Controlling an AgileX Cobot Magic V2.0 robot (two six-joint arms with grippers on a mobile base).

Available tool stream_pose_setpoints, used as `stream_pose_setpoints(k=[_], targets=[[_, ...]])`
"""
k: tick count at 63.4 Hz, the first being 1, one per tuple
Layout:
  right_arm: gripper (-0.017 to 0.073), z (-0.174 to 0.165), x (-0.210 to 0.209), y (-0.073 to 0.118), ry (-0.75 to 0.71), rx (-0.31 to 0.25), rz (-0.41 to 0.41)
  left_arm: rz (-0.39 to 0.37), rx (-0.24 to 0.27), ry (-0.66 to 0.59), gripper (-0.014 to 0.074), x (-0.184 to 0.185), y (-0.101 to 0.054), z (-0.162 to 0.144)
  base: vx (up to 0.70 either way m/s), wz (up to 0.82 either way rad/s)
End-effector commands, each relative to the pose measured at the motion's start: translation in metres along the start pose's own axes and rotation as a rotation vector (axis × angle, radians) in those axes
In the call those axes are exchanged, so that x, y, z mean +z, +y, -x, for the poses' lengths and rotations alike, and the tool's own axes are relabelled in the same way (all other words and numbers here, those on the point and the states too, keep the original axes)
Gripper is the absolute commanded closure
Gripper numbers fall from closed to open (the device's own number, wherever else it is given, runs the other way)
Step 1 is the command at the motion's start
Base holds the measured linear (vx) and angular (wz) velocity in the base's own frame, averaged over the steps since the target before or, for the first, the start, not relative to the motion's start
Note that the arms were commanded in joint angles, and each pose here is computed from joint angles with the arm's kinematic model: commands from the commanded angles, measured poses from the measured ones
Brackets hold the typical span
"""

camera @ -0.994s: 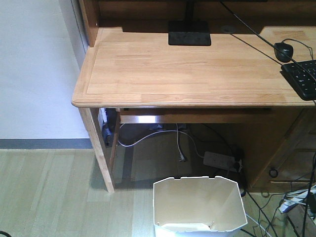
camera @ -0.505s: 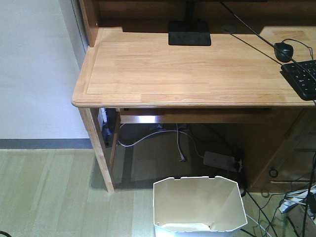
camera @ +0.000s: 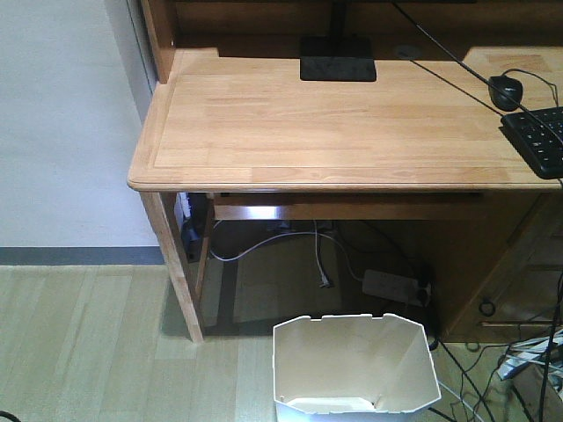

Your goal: Move trash bin to bedside with robot

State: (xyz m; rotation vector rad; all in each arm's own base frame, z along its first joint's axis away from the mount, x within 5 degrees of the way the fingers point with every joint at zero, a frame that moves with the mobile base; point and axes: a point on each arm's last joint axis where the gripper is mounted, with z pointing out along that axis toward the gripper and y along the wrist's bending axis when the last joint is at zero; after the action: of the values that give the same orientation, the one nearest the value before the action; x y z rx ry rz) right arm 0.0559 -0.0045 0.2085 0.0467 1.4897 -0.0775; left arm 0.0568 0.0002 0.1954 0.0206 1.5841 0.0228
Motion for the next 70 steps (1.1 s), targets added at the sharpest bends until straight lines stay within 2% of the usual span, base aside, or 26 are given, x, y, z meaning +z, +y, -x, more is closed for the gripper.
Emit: stream_pose_setpoints(k=[1,9,20,35,55,64,70], targets=[[0.0568,0.039,-0.002,0.0,-0.18,-0.046,-0.004,-0.007,-0.023,-0.077,0.06,-0.001,0.0,0.004,0.0,0.0],[0.0568,0.068,0.007,-0.001,-0.156,-0.061,-0.007,-0.007,-0.023,-0.077,0.06,-0.001,0.0,0.004,0.0,0.0],[0.0568,0.091,0.032,-0.002,-0.019,-0.055,-0.007,-0.007,-0.023,-0.077,0.06,-0.001,0.0,0.004,0.0,0.0],[0.0568,0.08,0.056,-0.002,0.161,-0.052,-0.003,-0.007,-0.023,-0.077,0.06,-0.001,0.0,0.004,0.0,0.0],[0.0557,0.07,0.065,-0.002,0.255,-0.056,-0.002,-0.007,-0.023,-0.077,0.06,-0.001,0.0,0.004,0.0,0.0],[0.0503,0.068,0.064,-0.003,0.272,-0.057,-0.002,-0.007,-0.023,-0.077,0.06,-0.001,0.0,0.004,0.0,0.0],[0.0429,0.068,0.064,-0.003,0.272,-0.057,-0.002,-0.007,-0.023,-0.077,0.06,-0.001,0.0,0.004,0.0,0.0]])
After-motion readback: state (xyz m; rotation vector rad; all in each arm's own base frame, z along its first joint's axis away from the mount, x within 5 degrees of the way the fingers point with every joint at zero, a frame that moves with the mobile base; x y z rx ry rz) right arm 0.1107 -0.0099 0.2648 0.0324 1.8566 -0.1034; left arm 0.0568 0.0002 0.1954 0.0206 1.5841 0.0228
